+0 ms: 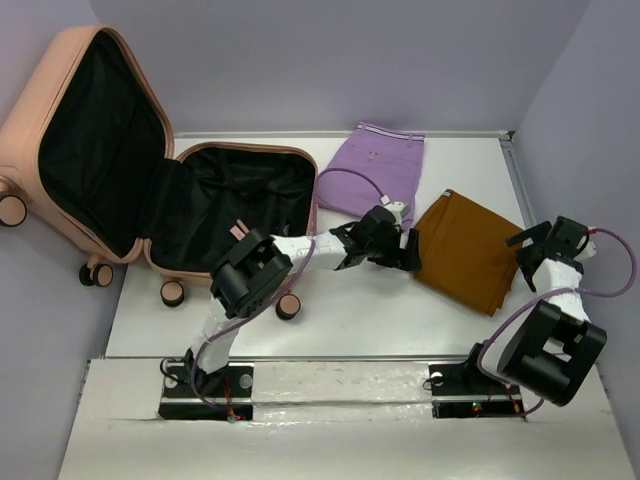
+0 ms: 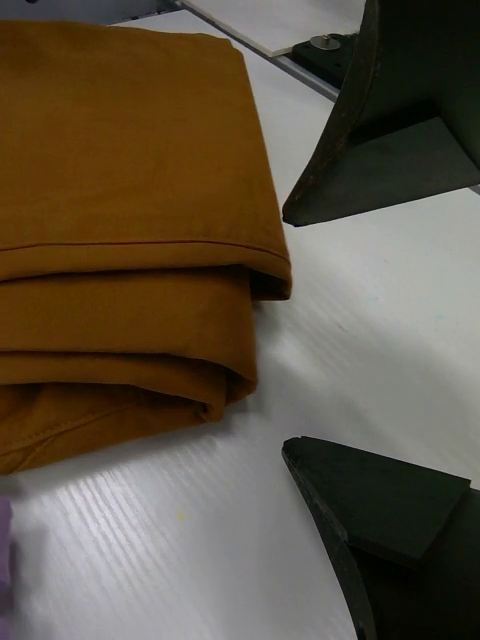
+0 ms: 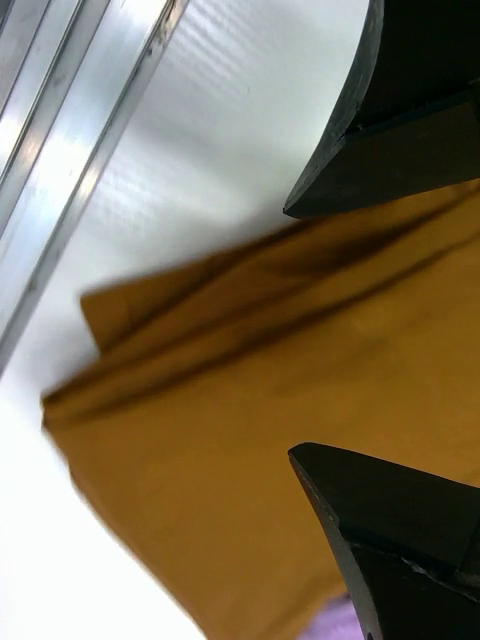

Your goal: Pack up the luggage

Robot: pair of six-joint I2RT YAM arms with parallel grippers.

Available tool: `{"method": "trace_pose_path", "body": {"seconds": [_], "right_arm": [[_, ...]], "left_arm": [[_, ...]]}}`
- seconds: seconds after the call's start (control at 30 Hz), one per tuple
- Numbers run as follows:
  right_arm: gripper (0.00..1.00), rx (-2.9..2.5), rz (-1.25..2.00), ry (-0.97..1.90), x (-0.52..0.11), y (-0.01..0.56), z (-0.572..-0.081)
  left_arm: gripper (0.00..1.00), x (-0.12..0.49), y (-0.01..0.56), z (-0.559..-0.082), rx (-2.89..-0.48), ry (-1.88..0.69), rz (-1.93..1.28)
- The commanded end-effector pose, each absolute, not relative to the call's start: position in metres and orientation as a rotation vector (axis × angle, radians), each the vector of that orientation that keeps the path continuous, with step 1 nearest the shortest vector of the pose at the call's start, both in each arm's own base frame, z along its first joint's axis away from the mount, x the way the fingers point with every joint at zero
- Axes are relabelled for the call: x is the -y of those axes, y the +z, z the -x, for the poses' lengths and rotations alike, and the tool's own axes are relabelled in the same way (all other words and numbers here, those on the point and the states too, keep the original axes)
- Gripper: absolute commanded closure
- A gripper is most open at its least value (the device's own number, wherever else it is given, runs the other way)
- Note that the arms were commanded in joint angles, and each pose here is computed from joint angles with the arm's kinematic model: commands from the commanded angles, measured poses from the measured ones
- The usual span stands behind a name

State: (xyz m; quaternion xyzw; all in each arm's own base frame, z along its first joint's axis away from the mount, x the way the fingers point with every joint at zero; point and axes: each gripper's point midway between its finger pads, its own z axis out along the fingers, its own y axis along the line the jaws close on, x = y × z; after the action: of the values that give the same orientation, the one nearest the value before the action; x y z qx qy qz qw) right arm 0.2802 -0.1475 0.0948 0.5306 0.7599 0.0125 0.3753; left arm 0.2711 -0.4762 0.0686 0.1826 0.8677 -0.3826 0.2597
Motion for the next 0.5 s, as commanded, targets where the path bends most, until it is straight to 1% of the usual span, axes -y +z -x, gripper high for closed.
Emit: {"method": "trace_pose_path", "body": {"seconds": [0.0,0.1,0.13,0.23,0.4,0.47], "right_arm": [[0.0,-1.974,-1.319,0.077,0.153,0.083,-0.292],[0.0,-1.97,-1.39,0.067,0.165,0.07,-0.287],[0.0,-1.964,-1.407,0.08,0.165,0.064,-0.289],[0.0,-1.976,-1.433,0.143,0.162,0.048,-0.294],[0.0,-2.016,-1.471,0.226,0.156,0.025,-0.302],[0.06,-2.027,-1.484,0.274,0.151,0.015,-0.305]], "left_arm": [[0.01,0.511,0.088,-0.287,-2.263,-1.139,-0.521],[0.01,0.52,0.075,-0.288,-2.283,-1.154,-0.525],[0.01,0.519,0.062,-0.289,-2.306,-1.137,-0.519],[0.01,0.52,0.049,-0.293,-2.321,-1.109,-0.506],[0.01,0.523,0.039,-0.293,-2.345,-1.11,-0.495],[0.01,0.525,0.035,-0.289,-2.353,-1.128,-0.499]]}}
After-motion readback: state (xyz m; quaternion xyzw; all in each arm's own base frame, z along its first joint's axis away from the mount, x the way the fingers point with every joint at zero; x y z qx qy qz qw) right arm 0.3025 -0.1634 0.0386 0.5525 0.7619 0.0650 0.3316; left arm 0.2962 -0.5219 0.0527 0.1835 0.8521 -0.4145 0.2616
